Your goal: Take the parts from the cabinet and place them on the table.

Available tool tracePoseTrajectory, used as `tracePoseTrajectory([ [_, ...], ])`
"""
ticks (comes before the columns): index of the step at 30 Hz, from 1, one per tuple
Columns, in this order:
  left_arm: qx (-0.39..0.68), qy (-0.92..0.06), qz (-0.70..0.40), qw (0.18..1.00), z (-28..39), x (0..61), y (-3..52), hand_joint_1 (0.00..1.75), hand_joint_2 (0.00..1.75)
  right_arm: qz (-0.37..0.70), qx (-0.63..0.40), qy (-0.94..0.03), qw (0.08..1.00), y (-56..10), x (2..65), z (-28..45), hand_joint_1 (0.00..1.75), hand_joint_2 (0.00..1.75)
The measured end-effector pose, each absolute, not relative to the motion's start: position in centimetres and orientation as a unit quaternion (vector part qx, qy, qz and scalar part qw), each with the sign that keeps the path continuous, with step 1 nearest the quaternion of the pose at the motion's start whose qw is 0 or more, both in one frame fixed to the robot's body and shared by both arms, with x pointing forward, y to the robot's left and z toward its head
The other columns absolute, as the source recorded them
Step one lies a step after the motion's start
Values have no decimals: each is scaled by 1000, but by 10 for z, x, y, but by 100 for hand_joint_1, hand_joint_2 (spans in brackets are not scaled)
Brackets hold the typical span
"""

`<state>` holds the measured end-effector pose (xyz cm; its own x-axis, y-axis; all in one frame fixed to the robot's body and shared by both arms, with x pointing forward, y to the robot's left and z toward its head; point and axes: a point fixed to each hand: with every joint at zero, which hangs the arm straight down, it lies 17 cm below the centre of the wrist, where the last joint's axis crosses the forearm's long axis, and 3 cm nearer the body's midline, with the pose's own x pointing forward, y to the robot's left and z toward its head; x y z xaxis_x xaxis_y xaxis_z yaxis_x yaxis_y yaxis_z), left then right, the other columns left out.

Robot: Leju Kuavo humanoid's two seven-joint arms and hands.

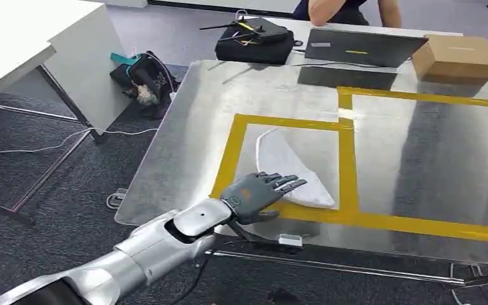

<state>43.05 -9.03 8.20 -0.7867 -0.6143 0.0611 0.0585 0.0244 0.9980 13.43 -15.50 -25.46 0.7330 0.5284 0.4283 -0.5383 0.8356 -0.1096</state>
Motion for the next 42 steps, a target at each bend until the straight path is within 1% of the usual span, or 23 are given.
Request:
tracePoseTrajectory([
  [14, 199, -683, -658, 245, 88, 426, -97, 0, 0, 290, 13, -226, 930, -154, 133, -255, 0, 0],
  [37, 181, -690, -647, 268, 91, 422, -104, 0, 0, 287, 2, -229, 930, -158, 135, -255, 0, 0],
  [42, 175, -684, -650, 280, 81, 420, -100, 0, 0, 294, 2, -222, 930, -173, 134, -258, 0, 0],
])
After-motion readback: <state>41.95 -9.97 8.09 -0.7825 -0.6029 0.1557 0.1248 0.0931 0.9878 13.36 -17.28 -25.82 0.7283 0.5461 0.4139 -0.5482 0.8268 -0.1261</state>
